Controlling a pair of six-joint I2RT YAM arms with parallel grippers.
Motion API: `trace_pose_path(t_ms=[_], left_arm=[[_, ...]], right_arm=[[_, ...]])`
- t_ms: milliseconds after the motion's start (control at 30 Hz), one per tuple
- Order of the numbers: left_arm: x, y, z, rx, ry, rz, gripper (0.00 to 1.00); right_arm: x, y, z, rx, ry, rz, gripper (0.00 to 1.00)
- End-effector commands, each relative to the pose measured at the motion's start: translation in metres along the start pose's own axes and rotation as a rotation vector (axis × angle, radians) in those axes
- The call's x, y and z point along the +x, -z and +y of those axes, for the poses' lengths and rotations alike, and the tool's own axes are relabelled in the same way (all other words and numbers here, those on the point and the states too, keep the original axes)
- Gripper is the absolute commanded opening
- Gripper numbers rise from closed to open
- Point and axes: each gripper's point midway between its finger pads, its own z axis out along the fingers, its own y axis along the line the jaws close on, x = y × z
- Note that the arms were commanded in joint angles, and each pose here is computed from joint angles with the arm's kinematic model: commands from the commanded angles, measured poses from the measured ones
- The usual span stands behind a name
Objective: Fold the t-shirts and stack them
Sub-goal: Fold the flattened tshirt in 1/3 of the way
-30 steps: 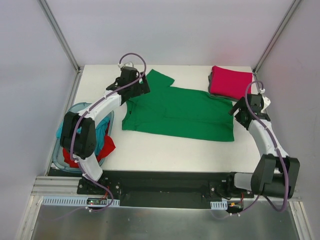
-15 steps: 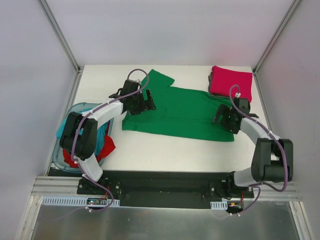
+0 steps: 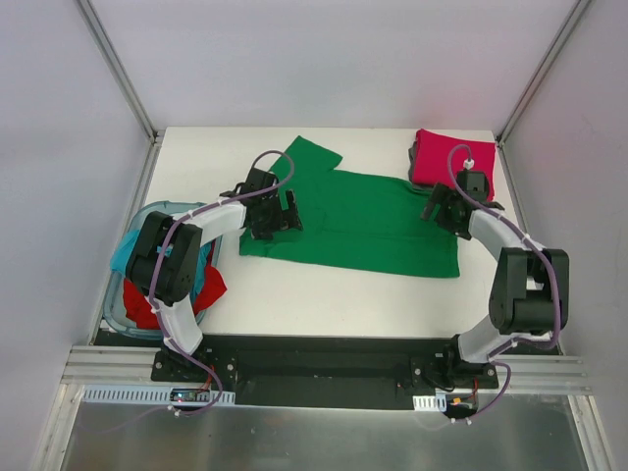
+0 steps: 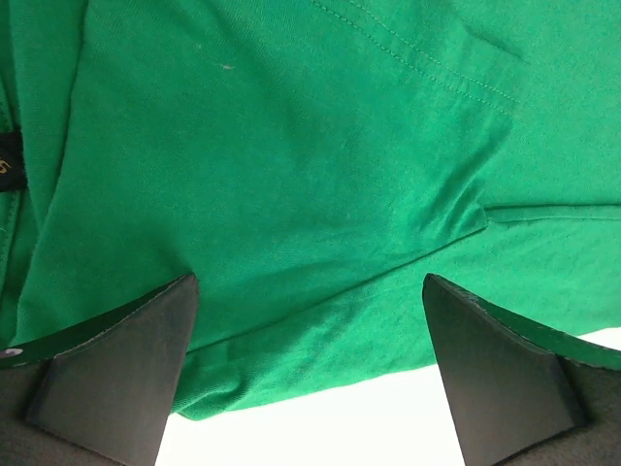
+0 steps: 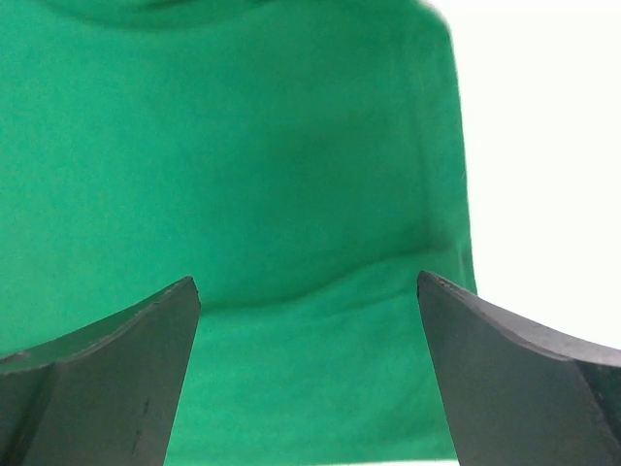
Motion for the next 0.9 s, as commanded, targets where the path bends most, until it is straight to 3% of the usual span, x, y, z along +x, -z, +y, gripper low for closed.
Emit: trace_pose_path(t_ms=[0, 100, 367, 667, 867], left_arm=[[0.006, 0.002, 0.005, -0.015, 0.013, -0.001, 0.99], [0.016, 0.001, 0.012, -0.03, 0.034, 0.018, 0.99], [0.056, 0.002, 0.039, -0.091, 0.09, 0.086, 0.99], [0.151, 0.04, 0.07, -0.128, 0.191, 0.204, 0.99], [0.199, 0.065, 0.081, -0.209, 0.128, 0.217, 0.99]], right_arm=[[0.037, 0.031, 0.008, -0.025, 0.03, 0.051, 0.96], [0.085, 0.039, 0.03, -0.138, 0.076, 0.185, 0.96], [0.138, 0.03, 0.003, 0.023, 0.082, 0.346, 0.96], [0.187, 0.068, -0.043, 0.135, 0.021, 0.362, 0.96], [0.207, 0.091, -0.061, 0.166, -0.046, 0.341, 0.96]])
